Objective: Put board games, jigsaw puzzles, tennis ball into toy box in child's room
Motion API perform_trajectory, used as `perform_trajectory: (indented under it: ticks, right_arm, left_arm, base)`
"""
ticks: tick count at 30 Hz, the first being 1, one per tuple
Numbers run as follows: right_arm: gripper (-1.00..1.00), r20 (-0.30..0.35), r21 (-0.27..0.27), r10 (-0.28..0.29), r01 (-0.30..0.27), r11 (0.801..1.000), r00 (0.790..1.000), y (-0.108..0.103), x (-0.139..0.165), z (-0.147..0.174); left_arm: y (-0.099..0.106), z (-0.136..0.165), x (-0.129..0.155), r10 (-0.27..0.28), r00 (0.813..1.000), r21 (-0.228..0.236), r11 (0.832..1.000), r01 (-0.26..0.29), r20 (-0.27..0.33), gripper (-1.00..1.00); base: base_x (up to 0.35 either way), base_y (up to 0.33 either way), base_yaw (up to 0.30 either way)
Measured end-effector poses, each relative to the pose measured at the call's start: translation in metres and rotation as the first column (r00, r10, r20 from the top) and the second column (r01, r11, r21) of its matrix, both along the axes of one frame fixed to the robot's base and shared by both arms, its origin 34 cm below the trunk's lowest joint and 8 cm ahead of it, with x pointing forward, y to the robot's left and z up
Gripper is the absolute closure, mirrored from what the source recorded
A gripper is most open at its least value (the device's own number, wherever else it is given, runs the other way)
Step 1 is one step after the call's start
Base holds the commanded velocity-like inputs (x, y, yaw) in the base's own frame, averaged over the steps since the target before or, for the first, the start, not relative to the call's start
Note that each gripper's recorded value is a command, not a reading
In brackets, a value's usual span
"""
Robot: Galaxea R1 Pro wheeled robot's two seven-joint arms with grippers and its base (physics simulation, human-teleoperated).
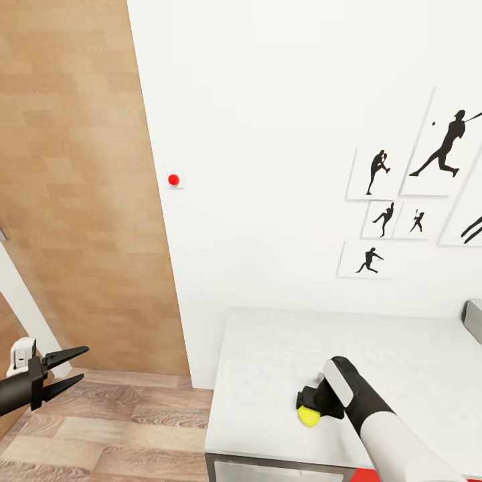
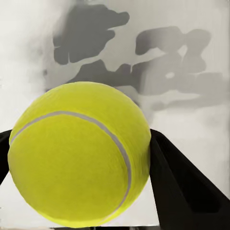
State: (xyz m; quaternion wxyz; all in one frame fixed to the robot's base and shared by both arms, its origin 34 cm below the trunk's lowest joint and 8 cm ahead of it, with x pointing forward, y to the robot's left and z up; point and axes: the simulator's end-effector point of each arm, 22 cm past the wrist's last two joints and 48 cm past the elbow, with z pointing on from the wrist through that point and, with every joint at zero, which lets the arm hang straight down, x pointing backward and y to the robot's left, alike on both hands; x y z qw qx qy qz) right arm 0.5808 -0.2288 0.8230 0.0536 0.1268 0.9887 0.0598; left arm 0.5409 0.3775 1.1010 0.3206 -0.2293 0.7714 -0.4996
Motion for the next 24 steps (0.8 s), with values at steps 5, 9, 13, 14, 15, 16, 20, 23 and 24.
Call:
perform_trajectory:
  ticks: [5, 9, 13, 14, 15, 16, 20, 23, 24]
  right_arm:
    - [1.00, 0.010, 0.028, 0.002, -0.002, 1.000, 1.000, 0.005, 0.001, 0.000]
    - [1.00, 0.052, 0.033, 0.001, -0.003, 0.999, 0.999, 0.005, 0.011, 0.009]
    - [1.00, 0.088, 0.037, 0.002, -0.005, 0.999, 0.996, 0.006, 0.019, 0.018]
    - [1.00, 0.094, 0.038, 0.002, -0.006, 0.999, 0.996, 0.006, 0.020, 0.020]
    - [1.00, 0.098, 0.039, 0.003, -0.006, 0.999, 0.995, 0.006, 0.021, 0.021]
    - [1.00, 0.099, 0.039, 0.003, -0.007, 0.999, 0.995, 0.006, 0.021, 0.021]
    - [1.00, 0.106, 0.052, -0.003, -0.003, 0.999, 0.994, 0.008, 0.023, 0.023]
    - [1.00, 0.157, 0.094, -0.004, -0.011, 0.995, 0.988, 0.016, 0.037, 0.038]
    - [1.00, 0.196, 0.125, -0.003, -0.022, 0.992, 0.981, 0.023, 0.047, 0.051]
  left_arm:
    - [0.001, 0.000, 0.000, 0.001, 1.000, 0.003, 1.000, -0.001, 0.001, -1.00]
    - [0.001, 0.000, 0.001, 0.001, 1.000, 0.004, 1.000, -0.001, 0.001, -1.00]
    - [0.001, 0.001, 0.001, 0.001, 1.000, 0.004, 1.000, -0.001, 0.002, -1.00]
    - [0.001, 0.001, 0.001, 0.001, 1.000, 0.004, 1.000, -0.001, 0.002, -1.00]
    - [0.001, 0.001, 0.001, 0.001, 1.000, 0.004, 1.000, -0.001, 0.002, -1.00]
    - [0.001, 0.001, 0.001, 0.001, 1.000, 0.004, 1.000, -0.001, 0.002, -1.00]
    - [0.001, 0.001, 0.001, 0.001, 1.000, 0.004, 1.000, -0.001, 0.002, -1.00]
    - [0.001, 0.001, 0.001, 0.001, 1.000, 0.004, 1.000, -0.001, 0.003, -1.00]
    - [0.001, 0.001, 0.001, 0.001, 1.000, 0.004, 1.000, -0.001, 0.003, -1.00]
  base:
    - [0.000, 0.000, 0.000]
    - [0.000, 0.000, 0.000]
    - [0.000, 0.000, 0.000]
    - [0.000, 0.000, 0.000]
    - [0.000, 0.000, 0.000]
    - [0.000, 0.000, 0.000]
    - [0.000, 0.000, 0.000]
    - [0.000, 0.000, 0.000]
    - [0.000, 0.000, 0.000]
